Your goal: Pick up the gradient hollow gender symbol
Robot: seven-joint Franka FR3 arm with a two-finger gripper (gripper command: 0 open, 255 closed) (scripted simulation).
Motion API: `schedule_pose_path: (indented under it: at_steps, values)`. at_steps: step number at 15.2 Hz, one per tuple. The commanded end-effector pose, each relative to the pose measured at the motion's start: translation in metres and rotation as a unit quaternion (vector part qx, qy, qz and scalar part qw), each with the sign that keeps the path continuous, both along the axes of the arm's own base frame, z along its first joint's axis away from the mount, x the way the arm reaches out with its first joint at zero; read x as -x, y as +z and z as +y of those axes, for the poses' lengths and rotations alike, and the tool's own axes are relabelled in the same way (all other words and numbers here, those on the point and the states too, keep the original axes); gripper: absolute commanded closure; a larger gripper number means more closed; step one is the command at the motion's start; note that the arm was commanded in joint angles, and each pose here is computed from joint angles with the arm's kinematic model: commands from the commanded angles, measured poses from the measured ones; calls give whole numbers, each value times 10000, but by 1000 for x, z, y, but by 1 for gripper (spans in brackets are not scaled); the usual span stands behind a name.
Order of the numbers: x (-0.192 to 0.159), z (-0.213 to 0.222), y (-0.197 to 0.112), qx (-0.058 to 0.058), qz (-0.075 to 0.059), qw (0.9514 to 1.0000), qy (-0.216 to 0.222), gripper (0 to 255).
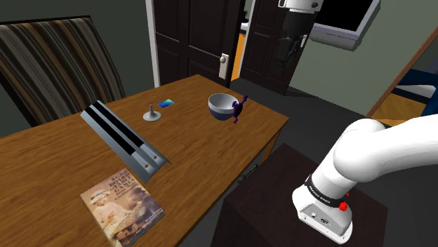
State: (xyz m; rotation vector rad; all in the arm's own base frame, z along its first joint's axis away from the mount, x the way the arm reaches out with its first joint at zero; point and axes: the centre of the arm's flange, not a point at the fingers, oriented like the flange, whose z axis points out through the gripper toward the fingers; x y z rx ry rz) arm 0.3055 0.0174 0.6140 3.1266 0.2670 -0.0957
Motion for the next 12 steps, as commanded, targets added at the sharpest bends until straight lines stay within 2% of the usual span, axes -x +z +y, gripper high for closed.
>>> schedule_pose_path:
  at_steps: [1, 12]
  values:
    - [0, 0, 0, 0, 0, 10000, 0, 0]
    - [-87, -57, -95, -55, -259, 9974, -669, 0]
